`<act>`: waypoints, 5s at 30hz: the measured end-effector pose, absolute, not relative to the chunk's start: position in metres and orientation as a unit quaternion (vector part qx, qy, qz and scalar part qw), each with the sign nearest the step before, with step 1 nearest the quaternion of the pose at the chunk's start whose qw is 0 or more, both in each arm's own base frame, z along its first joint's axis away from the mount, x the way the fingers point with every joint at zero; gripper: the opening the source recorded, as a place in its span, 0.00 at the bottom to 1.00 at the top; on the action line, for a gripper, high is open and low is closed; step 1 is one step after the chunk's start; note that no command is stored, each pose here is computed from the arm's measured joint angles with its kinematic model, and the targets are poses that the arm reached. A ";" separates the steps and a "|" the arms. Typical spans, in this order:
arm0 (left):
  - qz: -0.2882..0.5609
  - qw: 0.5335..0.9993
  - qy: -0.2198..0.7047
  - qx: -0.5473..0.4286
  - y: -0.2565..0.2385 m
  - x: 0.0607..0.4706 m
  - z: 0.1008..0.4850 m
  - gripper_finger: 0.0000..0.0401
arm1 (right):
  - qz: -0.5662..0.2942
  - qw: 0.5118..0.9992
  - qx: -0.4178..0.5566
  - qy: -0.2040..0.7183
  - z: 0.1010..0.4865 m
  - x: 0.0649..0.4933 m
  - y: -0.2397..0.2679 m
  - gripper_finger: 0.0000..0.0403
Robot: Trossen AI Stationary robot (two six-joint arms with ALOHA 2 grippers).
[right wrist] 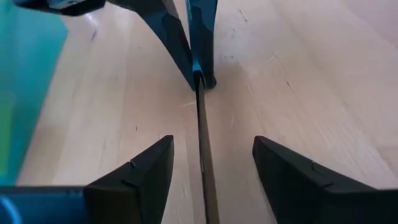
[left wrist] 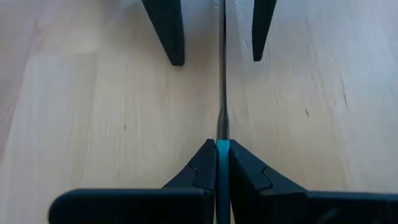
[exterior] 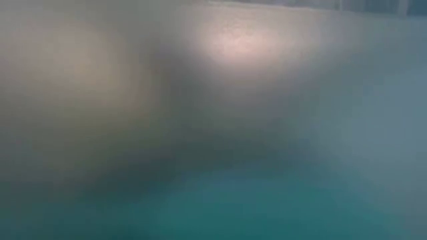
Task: Pick & Place Kitchen Items
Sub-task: Put the blue table knife into the transparent bin
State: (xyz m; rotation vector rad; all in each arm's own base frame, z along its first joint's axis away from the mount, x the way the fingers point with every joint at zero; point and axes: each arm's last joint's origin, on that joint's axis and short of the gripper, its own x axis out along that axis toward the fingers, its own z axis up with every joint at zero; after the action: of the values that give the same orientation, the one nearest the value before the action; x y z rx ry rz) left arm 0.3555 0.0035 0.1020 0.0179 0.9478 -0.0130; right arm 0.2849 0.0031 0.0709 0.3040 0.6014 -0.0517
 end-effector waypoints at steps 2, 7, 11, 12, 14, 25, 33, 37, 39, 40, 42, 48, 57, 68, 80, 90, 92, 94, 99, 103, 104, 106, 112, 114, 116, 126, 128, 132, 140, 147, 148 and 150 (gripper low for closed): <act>0.000 0.887 0.461 0.014 0.002 0.355 0.103 0.03 | -0.040 0.947 0.131 0.291 0.071 0.285 0.003 0.55; 0.019 0.877 0.478 0.037 -0.005 0.346 0.115 0.03 | -0.042 0.948 0.125 0.289 0.071 0.285 0.002 0.54; 0.044 0.850 0.523 0.047 -0.008 0.328 0.130 0.03 | -0.019 0.950 0.135 0.281 0.073 0.286 0.002 0.54; 0.051 0.840 0.538 0.051 -0.009 0.322 0.134 0.03 | -0.014 0.951 0.136 0.279 0.073 0.287 0.003 0.54; 0.062 0.825 0.559 0.047 -0.008 0.312 0.143 0.03 | -0.011 0.951 0.135 0.279 0.073 0.287 0.005 0.54; 0.128 0.837 0.530 0.045 -0.015 0.272 0.208 0.03 | -0.006 0.948 0.137 0.287 0.073 0.286 0.007 0.54; 0.148 0.910 0.386 0.035 -0.029 0.241 0.262 0.03 | -0.007 0.947 0.137 0.291 0.072 0.286 0.007 0.54; 0.143 0.939 0.310 0.034 -0.040 0.228 0.278 0.03 | -0.007 0.947 0.137 0.291 0.072 0.286 0.007 0.54; 0.129 0.954 0.267 0.037 -0.046 0.227 0.283 0.03 | -0.007 0.947 0.137 0.292 0.072 0.286 0.007 0.54; 0.119 0.961 0.246 0.040 -0.049 0.226 0.284 0.03 | -0.007 0.947 0.137 0.291 0.073 0.286 0.007 0.54; 0.106 0.972 0.205 0.050 -0.055 0.226 0.286 0.03 | -0.011 0.947 0.136 0.291 0.072 0.286 0.007 0.54; 0.098 0.983 0.136 0.074 -0.062 0.226 0.280 0.03 | -0.014 0.947 0.135 0.291 0.072 0.286 0.007 0.54; 0.073 0.996 0.038 0.036 -0.062 0.222 0.259 0.03 | -0.016 0.947 0.135 0.290 0.072 0.286 0.007 0.54; 0.057 0.996 -0.074 0.002 -0.060 0.213 0.248 0.03 | -0.016 0.948 0.134 0.289 0.072 0.286 0.007 0.54; 0.023 0.991 -0.128 0.006 -0.060 0.232 0.237 0.03 | -0.020 0.948 0.148 0.281 0.074 0.287 0.007 0.54; 0.004 0.976 -0.219 -0.008 -0.037 0.252 0.226 0.03 | -0.015 0.952 0.154 0.265 0.076 0.288 0.008 0.54; -0.005 0.972 -0.236 -0.015 -0.032 0.255 0.222 0.03 | -0.014 0.954 0.154 0.258 0.077 0.289 0.007 0.54; -0.007 0.975 -0.222 -0.016 -0.028 0.262 0.219 0.03 | -0.013 0.955 0.155 0.254 0.078 0.289 0.007 0.54; -0.039 0.975 -0.219 -0.030 -0.024 0.280 0.215 0.03 | 0.018 0.963 0.167 0.211 0.087 0.294 0.013 0.54; -0.064 0.970 -0.232 -0.029 -0.028 0.286 0.221 0.03 | 0.076 0.973 0.179 0.125 0.107 0.298 0.022 0.54; -0.066 0.970 -0.233 -0.029 -0.029 0.286 0.221 0.03 | 0.094 0.974 0.179 0.103 0.115 0.299 0.024 0.53; -0.070 0.970 -0.232 -0.030 -0.031 0.285 0.222 0.03 | 0.131 0.974 0.170 0.075 0.128 0.298 0.030 0.52; -0.077 0.968 -0.236 -0.032 -0.036 0.284 0.224 0.03 | 0.134 0.984 0.117 -0.022 0.175 0.288 0.047 0.48; -0.077 0.968 -0.237 -0.033 -0.036 0.284 0.224 0.03 | 0.117 0.988 0.086 -0.050 0.186 0.284 0.052 0.47; -0.077 0.968 -0.236 -0.042 -0.036 0.284 0.224 0.03 | 0.092 0.990 0.074 -0.070 0.194 0.284 0.055 0.47; -0.075 0.967 -0.240 -0.040 -0.036 0.286 0.227 0.03 | 0.041 0.998 0.048 0.031 0.231 0.327 0.069 0.57; -0.076 0.968 -0.235 -0.040 -0.036 0.287 0.226 0.03 | 0.012 0.998 0.027 0.061 0.240 0.333 0.077 0.62; -0.076 0.971 -0.224 -0.038 -0.036 0.288 0.224 0.03 | -0.002 0.998 -0.003 0.065 0.254 0.338 0.092 0.69; -0.091 0.967 -0.236 -0.031 -0.041 0.286 0.226 0.03 | 0.016 0.999 0.011 0.025 0.264 0.337 0.101 0.73; -0.101 0.964 -0.242 -0.033 -0.046 0.285 0.227 0.03 | 0.025 0.999 0.020 0.042 0.261 0.338 0.098 0.73; -0.103 0.964 -0.242 -0.033 -0.047 0.285 0.227 0.03 | 0.030 0.998 0.022 0.047 0.260 0.337 0.100 0.73; -0.107 0.963 -0.243 -0.035 -0.050 0.284 0.228 0.03 | 0.041 0.997 0.026 0.065 0.257 0.336 0.104 0.73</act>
State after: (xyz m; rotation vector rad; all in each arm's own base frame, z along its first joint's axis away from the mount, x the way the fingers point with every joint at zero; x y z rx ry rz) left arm 0.2838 -0.0503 0.2277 -0.0711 -0.4930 -0.2160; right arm 0.3355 0.1042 0.2566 0.0529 0.1292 0.0828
